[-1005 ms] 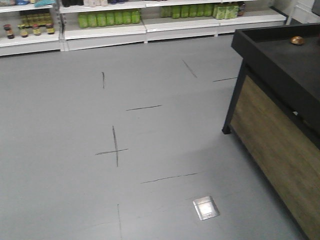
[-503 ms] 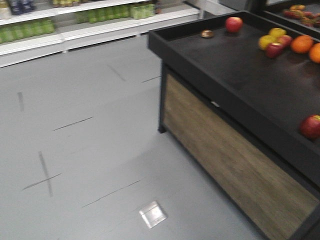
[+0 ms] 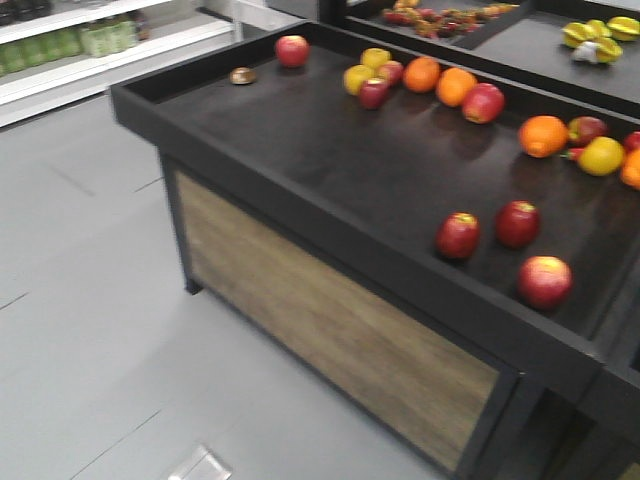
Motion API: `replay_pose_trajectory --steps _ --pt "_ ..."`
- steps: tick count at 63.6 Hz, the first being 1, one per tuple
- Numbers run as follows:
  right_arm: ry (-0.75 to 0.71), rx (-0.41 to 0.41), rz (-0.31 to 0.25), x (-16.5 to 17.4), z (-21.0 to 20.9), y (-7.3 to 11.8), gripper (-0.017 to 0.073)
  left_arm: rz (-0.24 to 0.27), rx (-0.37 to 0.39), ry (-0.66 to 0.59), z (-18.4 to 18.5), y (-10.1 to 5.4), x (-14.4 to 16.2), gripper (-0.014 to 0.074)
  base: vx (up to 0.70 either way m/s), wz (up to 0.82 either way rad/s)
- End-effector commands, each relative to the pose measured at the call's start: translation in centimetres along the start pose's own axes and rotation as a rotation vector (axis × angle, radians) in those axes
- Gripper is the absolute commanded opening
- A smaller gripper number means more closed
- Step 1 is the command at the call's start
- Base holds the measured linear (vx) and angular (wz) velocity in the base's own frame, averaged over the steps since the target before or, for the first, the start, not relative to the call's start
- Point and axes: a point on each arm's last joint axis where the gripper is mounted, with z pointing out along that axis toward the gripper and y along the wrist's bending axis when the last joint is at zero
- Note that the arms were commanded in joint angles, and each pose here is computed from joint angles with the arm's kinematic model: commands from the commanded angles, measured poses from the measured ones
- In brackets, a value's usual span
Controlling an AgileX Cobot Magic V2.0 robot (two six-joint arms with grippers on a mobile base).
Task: Pick three apples into basket with both arms
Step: 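Turn the base to face the light-blue basket on the fruit table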
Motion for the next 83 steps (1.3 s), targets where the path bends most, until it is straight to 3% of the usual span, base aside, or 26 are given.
replay_pose_trajectory --steps 1,83 --pt "-0.07 -0.012 -0.013 -0.24 -0.04 0.07 -0.0009 -0.008 0.009 -0.063 -0.07 -0.01 0.04 -0.0008 0.14 -0.55" --pt "-0.07 -0.012 -0.013 -0.24 -0.04 0.07 -0.0009 -0.008 0.009 -0.063 -0.07 -0.01 0.04 -0.0008 0.13 -0.52"
